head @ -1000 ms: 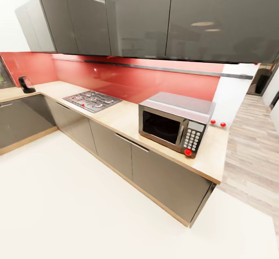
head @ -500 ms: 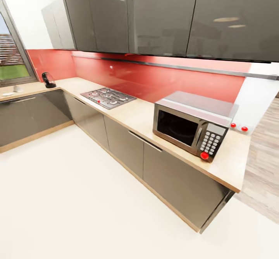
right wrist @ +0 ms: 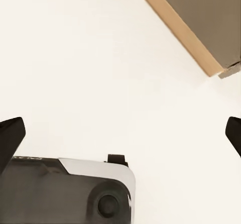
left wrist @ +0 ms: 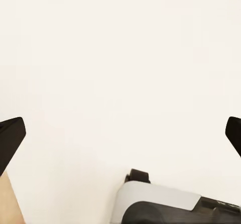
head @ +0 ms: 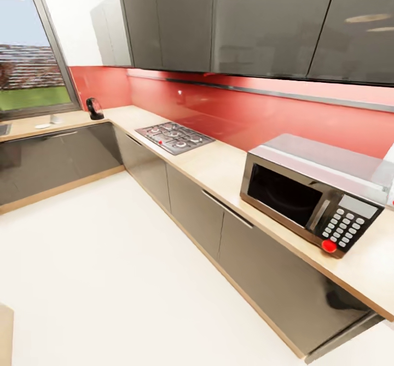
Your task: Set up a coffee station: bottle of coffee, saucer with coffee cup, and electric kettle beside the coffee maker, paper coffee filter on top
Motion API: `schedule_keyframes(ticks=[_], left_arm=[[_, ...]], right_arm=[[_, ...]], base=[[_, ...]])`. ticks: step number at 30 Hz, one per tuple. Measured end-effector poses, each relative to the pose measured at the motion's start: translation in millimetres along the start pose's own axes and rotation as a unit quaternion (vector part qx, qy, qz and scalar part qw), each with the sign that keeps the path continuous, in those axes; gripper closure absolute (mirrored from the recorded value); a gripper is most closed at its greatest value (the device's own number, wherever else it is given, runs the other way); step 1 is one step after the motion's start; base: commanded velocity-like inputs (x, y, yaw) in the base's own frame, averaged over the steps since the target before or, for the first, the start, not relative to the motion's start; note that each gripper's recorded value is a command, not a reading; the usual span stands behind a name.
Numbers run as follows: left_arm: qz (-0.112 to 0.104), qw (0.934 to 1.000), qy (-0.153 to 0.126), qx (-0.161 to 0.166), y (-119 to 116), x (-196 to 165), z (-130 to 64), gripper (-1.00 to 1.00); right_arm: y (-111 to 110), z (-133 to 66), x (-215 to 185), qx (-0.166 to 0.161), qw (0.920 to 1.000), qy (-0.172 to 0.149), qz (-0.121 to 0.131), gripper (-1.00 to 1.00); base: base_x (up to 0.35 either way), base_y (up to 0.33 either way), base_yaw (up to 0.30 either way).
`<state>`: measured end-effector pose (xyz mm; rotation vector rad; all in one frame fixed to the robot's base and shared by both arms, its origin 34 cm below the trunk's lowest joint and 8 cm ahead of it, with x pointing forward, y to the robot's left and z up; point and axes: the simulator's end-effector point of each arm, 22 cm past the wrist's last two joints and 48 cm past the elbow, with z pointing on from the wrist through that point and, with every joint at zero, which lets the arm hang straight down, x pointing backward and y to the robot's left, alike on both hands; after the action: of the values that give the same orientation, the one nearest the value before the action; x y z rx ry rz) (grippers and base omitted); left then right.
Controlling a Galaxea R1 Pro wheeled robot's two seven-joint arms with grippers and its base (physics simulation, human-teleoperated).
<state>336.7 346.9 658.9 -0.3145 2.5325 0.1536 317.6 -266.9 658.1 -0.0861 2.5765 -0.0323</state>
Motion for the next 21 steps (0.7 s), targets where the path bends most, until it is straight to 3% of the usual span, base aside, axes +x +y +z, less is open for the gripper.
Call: schedule_keyframes(ticks=[10, 21], left_arm=[[0.0, 1.0, 0.006, -0.002, 1.3, 5.0, -0.2, -1.0], [-0.001, 0.9999, 0.012, -0.005, 3.3, 9.4, -0.1, -1.0]], right_arm=[[0.3, -0.2, 4.1, 0.0, 1.0, 0.005, 0.0, -1.0], [0.6, -0.2, 8.3, -0.001, 0.9999, 0.01, 0.0, -1.0]], base=[[0.33, 0.02, 0.243], [0.268, 0.233, 0.243]])
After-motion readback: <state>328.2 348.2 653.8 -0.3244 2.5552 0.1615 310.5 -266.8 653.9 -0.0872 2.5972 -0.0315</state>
